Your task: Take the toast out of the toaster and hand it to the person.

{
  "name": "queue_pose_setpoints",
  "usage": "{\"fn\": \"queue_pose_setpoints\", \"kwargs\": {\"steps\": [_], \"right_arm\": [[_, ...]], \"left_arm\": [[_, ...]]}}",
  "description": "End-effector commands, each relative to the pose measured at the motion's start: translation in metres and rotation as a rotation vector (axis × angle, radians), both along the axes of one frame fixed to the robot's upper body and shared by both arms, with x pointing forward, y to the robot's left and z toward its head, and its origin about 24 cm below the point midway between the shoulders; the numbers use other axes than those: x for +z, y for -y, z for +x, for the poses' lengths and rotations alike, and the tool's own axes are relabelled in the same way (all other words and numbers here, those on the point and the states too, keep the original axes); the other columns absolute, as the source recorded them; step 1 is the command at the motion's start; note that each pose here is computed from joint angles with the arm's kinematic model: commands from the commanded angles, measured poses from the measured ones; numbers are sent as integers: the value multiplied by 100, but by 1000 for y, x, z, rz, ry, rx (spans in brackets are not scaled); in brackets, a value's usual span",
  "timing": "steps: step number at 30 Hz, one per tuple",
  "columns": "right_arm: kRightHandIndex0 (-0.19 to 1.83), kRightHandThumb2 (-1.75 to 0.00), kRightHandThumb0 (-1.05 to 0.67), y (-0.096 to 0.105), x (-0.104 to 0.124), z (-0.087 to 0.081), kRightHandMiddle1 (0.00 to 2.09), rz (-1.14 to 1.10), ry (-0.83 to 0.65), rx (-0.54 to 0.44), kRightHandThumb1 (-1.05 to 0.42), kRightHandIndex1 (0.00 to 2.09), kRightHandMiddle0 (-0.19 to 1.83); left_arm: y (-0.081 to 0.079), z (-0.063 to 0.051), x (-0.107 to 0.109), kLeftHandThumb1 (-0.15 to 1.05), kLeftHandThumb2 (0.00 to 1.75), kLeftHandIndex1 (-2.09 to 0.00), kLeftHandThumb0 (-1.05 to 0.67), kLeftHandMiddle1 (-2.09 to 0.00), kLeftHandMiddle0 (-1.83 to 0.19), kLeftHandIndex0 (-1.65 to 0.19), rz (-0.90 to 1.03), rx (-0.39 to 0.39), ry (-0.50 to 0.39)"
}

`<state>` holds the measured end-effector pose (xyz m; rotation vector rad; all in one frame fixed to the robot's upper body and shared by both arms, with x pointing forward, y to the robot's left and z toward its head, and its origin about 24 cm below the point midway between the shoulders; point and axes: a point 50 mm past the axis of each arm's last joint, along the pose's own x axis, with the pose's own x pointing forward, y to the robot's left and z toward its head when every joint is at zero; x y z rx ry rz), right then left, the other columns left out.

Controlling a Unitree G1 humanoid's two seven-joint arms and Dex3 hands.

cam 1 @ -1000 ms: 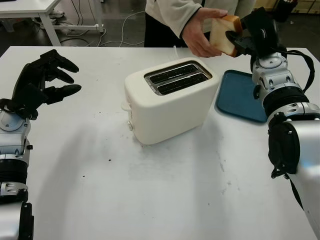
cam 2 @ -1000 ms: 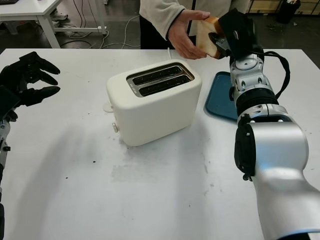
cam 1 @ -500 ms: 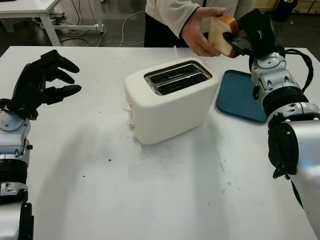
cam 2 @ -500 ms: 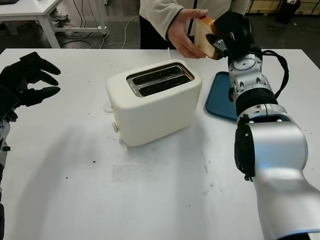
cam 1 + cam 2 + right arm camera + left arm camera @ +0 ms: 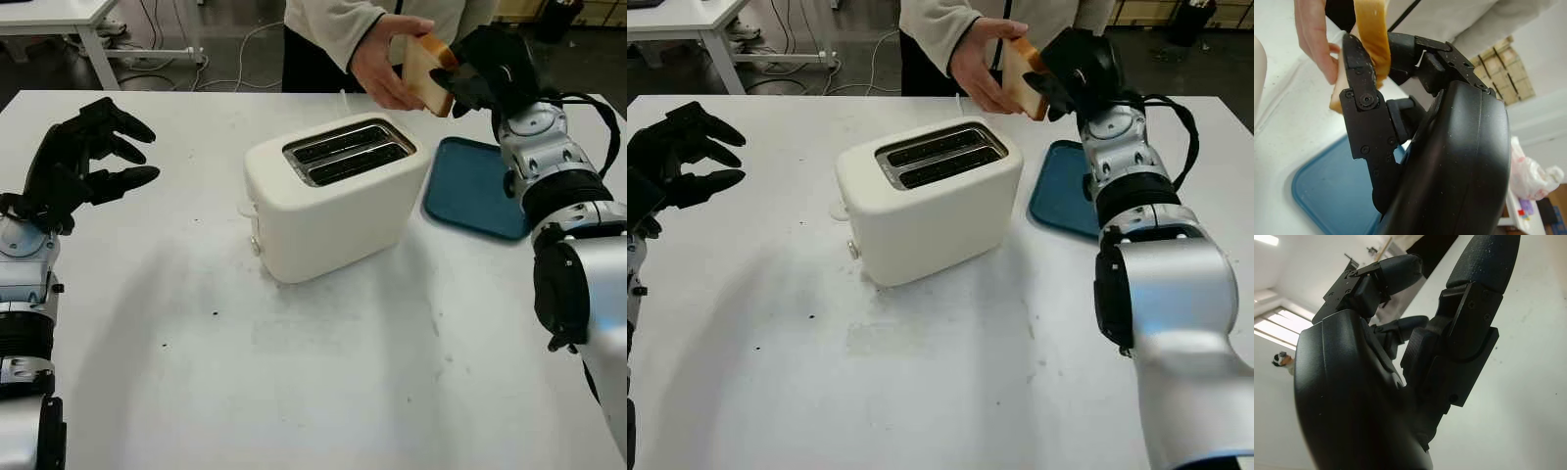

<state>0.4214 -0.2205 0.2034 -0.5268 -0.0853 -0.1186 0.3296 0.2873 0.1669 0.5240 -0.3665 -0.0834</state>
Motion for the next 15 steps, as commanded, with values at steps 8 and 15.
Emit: {"fn": "queue_pose_setpoints", "kwargs": {"steps": [8, 15], "right_arm": [[20, 0, -69, 21, -3, -16, 2, 46, 90, 140, -84, 36, 39], [6, -1, -77, 34, -22, -65, 0, 52, 192, 246, -84, 15, 16]], "left_arm": [[-2, -3, -1, 84, 0, -135, -105, -148, -35, -37, 5, 8, 11], [-1, -5, -2, 87, 1, -136, -105, -148, -34, -35, 33, 9, 10]]}}
